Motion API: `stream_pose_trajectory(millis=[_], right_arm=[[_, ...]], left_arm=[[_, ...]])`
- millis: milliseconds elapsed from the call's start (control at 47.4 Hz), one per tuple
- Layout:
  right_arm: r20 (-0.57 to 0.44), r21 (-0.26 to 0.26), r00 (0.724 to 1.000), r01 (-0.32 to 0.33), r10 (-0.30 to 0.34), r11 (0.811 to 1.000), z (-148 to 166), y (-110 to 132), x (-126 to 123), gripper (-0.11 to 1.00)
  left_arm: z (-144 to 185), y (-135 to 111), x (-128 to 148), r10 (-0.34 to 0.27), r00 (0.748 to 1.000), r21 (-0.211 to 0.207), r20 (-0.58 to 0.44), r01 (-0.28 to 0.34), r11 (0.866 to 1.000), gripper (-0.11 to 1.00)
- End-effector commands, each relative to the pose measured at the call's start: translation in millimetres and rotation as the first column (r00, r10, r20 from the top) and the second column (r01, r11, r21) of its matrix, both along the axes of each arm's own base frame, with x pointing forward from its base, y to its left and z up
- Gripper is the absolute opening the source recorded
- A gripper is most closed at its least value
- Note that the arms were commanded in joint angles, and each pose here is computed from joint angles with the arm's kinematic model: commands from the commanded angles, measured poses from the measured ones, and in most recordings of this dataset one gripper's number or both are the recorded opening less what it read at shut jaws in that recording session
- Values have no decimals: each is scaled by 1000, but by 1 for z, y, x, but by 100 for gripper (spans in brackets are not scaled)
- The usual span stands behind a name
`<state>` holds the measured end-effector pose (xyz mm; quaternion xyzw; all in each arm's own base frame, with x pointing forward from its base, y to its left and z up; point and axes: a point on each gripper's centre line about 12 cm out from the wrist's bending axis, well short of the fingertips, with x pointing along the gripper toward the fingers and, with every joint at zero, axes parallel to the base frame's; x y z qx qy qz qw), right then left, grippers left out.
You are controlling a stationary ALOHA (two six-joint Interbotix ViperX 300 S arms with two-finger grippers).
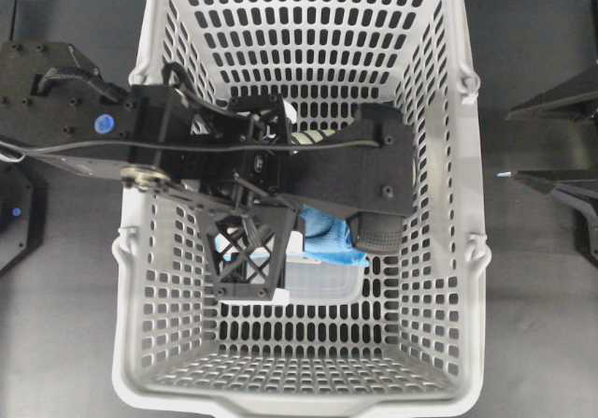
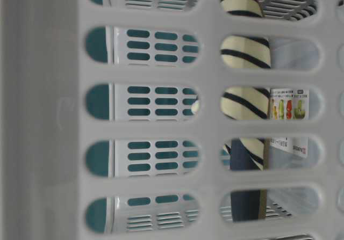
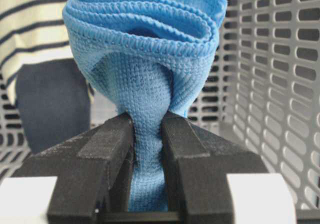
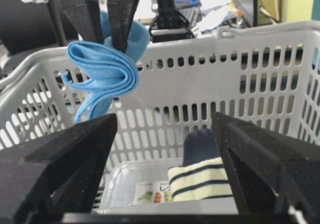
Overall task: Pick up the blue cloth from the shopping basket with the left arm.
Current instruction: 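Lift the gripped blue cloth upward out of the basket with the left gripper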
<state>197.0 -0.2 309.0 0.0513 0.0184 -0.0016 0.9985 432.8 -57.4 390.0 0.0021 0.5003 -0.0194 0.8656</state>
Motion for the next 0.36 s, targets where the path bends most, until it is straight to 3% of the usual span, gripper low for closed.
stream_pose_trajectory(millis=[0,338], right_arm=[[11,-2,1000,-1,1,1000,3,0,1,74],[25,-2,1000,-1,1,1000,3,0,1,74]], left_arm=[[16,2,-4,4,999,-3,44,-4,1000,14],[15,2,-4,4,999,-3,43,-4,1000,14]])
